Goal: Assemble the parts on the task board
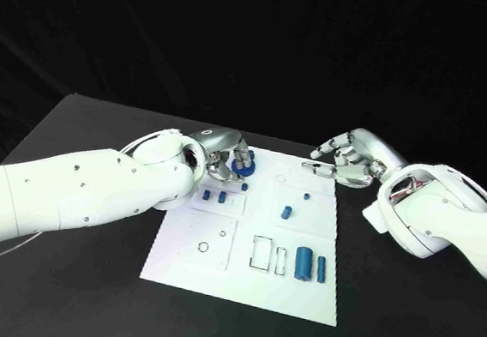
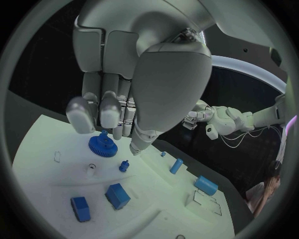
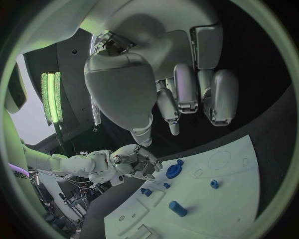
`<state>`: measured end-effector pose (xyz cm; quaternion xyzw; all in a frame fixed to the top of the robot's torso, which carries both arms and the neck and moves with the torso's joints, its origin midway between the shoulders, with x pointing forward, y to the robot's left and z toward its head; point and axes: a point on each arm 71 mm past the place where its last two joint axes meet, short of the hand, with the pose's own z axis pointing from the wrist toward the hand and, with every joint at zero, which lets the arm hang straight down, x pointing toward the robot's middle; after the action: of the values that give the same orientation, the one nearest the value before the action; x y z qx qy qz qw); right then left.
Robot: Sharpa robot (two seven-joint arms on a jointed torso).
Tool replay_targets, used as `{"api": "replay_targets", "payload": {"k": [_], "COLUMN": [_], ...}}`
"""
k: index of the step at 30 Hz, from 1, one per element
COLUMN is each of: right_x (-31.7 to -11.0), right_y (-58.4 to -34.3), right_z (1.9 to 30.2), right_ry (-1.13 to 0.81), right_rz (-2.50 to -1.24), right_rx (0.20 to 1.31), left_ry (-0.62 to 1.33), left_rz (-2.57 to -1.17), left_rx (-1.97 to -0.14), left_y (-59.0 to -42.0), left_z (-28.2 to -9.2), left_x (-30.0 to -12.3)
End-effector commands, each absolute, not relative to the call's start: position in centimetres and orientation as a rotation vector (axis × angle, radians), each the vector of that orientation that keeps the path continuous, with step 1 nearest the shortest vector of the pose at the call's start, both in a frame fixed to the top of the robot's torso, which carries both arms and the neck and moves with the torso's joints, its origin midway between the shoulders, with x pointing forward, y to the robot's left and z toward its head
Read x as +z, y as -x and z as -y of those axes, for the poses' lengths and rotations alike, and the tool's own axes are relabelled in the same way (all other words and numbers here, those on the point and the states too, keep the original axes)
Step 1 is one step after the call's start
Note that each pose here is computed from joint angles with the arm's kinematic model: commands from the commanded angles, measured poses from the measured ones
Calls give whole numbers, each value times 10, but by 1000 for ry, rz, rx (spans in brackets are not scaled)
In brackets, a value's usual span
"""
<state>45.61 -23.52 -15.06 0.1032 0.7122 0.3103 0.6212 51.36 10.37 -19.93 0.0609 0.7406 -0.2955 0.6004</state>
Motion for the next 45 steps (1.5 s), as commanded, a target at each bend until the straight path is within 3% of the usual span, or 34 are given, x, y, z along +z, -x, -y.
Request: {"api": "replay_targets", "payload": {"k": [1, 19, 45], "right_x": [-150, -150, -150], "right_y": [-455, -455, -455], "right_z": [234, 232, 230], "right_ry": [-224, -222, -219], "right_rz": [-1632, -1631, -1633], "right_rx": [721, 725, 729], "left_ry": [-264, -321, -317], "left_rz": [-1724, -1799, -1834], "left_rx": [-630, -577, -568], "left_y": [-513, -517, -523], "left_z": [-98, -85, -80], "left_x": [-202, -212, -220]}}
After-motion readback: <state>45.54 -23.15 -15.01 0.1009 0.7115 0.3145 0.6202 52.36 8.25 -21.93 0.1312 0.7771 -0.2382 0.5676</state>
